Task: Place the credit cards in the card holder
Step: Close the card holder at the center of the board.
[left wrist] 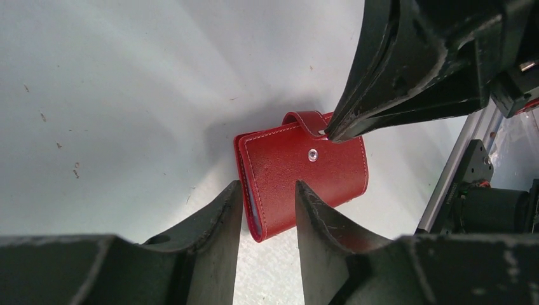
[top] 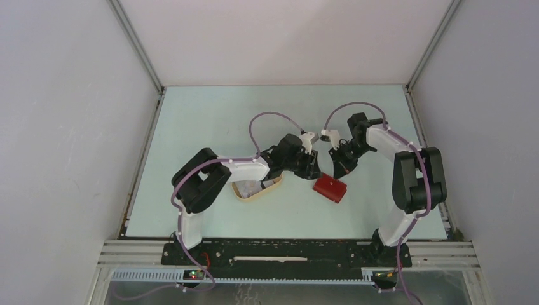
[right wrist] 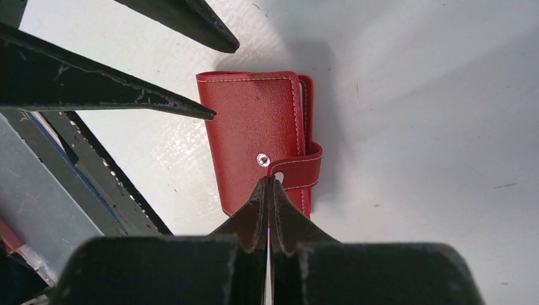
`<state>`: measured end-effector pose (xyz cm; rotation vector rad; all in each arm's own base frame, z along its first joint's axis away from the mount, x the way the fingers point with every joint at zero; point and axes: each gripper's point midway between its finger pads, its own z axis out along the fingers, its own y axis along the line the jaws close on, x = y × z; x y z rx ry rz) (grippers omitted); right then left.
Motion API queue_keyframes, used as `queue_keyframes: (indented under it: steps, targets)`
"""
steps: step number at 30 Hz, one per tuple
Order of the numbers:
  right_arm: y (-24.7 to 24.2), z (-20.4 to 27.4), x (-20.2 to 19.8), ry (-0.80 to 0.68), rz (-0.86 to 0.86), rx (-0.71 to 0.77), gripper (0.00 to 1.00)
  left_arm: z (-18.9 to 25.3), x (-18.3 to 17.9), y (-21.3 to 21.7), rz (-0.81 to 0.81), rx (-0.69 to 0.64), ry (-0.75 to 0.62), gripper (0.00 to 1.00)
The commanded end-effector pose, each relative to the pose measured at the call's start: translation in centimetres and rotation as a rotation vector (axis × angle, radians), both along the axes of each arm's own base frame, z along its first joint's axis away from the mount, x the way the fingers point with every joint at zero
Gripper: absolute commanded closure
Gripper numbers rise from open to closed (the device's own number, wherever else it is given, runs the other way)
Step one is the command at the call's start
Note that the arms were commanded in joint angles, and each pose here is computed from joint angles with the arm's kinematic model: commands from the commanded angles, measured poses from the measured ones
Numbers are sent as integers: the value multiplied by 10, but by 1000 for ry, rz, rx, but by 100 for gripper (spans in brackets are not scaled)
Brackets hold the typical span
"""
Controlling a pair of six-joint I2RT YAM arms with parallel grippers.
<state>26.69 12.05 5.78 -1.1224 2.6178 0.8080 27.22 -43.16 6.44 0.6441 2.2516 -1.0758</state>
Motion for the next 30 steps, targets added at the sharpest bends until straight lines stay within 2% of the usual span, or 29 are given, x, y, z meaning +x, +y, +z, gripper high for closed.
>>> queue_keyframes:
  steps: [1, 13, 22, 30]
  targets:
    - [3, 6, 2, -46, 4, -23, 100, 2, 3, -3, 11, -23, 1, 59]
    - [18, 2, -5, -60, 40, -52, 100, -13, -3, -6, -9, -22, 45, 63]
    - [19, 12, 3, -88, -15, -36, 100, -14, -2, -1, 20, -19, 43, 64]
    - [18, 11, -2, -54, -43, 16, 100, 12, 0, 7, 96, -143, 1, 61]
